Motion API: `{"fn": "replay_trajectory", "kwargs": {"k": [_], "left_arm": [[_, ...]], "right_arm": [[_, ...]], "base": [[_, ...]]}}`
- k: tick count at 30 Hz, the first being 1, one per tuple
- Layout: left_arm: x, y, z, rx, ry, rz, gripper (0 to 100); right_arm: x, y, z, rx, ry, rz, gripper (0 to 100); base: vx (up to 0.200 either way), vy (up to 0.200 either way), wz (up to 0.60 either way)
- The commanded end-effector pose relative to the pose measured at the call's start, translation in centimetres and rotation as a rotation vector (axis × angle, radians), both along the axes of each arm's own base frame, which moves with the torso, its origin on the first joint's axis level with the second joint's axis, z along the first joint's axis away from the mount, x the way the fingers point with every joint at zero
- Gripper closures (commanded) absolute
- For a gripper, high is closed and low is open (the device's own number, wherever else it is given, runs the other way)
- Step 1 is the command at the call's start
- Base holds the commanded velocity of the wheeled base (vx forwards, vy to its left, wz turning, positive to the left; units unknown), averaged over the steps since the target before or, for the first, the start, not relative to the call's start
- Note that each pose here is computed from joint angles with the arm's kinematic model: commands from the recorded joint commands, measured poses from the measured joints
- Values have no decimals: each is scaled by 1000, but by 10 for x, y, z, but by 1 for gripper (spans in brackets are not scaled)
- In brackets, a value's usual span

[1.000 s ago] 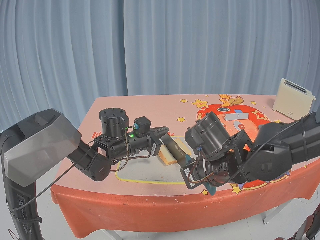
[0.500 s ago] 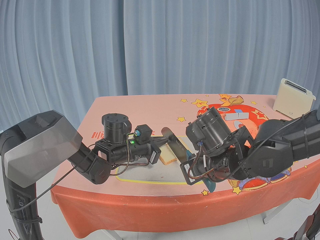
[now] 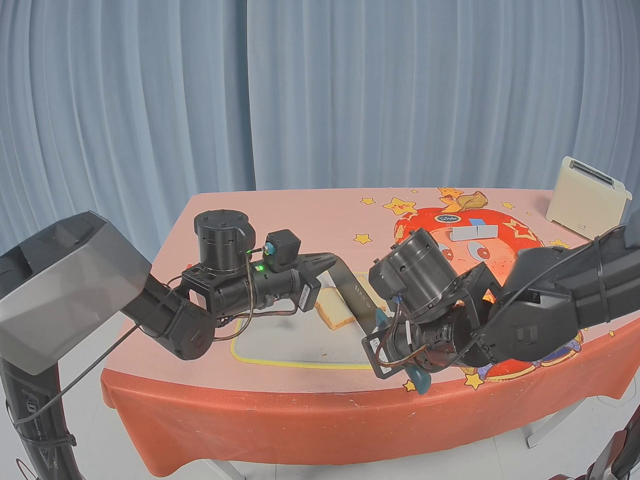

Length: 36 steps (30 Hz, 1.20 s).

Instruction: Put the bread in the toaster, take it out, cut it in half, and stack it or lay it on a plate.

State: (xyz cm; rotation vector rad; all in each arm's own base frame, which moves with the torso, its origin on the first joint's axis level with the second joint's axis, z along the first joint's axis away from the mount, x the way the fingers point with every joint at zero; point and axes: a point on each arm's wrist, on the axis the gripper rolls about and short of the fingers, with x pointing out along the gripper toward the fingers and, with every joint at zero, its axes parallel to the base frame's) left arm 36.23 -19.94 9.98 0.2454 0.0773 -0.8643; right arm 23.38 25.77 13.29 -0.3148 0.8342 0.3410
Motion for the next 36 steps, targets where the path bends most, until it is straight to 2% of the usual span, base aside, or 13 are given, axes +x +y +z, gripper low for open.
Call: {"fn": "replay_trajectory", "kwargs": {"k": [1, 5, 15, 20, 27, 36], "left_arm": [[-10, 12, 35, -34, -66, 15, 100], [-13, 18, 49, -50, -95, 24, 100], [-23, 26, 44, -39, -71, 34, 100], [-46, 48, 57, -35, -65, 61, 100], [-75, 87, 83, -51, -120, 140, 100], [-86, 94, 86, -50, -131, 149, 100]], "right_arm": [[-3, -2, 9, 18, -15, 2, 100], [-3, -4, 13, 26, -25, 3, 100], [-1, -3, 15, 34, -20, 5, 100], [-2, -3, 10, 22, -7, 6, 100], [-3, -4, 6, 11, 6, 8, 100], [-13, -3, 4, 4, 20, 38, 100]], "base": [[0, 0, 0], [0, 0, 0], [0, 0, 0], [0, 0, 0], [0, 0, 0], [0, 0, 0]]}}
